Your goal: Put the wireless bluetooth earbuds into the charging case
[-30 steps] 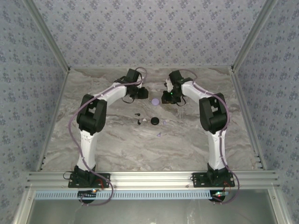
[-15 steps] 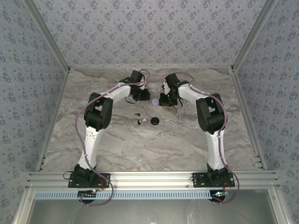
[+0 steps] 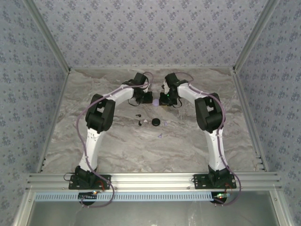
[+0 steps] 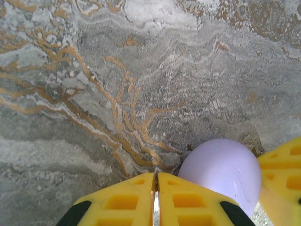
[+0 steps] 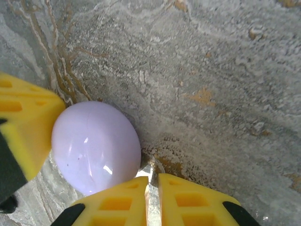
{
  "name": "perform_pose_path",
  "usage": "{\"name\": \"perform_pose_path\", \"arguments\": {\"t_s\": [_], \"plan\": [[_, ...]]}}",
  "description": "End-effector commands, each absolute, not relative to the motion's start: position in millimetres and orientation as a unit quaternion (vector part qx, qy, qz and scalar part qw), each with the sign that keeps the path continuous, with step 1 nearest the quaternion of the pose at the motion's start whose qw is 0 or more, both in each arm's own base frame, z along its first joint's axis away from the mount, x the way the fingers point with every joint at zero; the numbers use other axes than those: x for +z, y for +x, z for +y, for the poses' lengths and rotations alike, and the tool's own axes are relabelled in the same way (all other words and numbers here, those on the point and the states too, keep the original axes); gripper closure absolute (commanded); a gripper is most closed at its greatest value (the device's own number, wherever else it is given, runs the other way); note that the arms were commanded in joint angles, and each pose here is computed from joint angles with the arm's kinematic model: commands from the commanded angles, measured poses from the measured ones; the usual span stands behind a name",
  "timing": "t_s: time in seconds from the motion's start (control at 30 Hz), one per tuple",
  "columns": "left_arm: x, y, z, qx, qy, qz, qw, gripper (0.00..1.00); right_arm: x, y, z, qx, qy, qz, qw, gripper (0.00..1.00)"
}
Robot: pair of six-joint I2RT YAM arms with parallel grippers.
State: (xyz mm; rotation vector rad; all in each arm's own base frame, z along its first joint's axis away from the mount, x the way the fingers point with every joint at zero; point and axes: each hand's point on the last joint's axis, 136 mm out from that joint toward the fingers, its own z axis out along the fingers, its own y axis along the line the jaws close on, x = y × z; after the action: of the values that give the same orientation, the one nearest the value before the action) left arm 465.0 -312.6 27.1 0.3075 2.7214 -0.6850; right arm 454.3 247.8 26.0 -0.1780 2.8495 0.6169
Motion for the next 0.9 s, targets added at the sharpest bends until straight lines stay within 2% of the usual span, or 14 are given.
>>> {"name": "perform_pose_path", "arguments": {"t_s": [0.0,0.57,0.87], "plan": [[24.8,438.5,-304.8,-0.223,0.104,0.961,0.128,0.89,16.1,453.7,249.0,0.198,-0.067,0.974,0.092,0.84],[36.0,400.7,-312.6,-0.251,0.119,0.953,0.116,0.87,17.7,467.0,240.3,0.160,-0.089,0.978,0.099,0.77],[58.8,420.5,-288.5,-0.239,0.095,0.954,0.151,0.86,38.0,463.2,226.2,0.166,-0.058,0.977,0.121,0.77]]}}
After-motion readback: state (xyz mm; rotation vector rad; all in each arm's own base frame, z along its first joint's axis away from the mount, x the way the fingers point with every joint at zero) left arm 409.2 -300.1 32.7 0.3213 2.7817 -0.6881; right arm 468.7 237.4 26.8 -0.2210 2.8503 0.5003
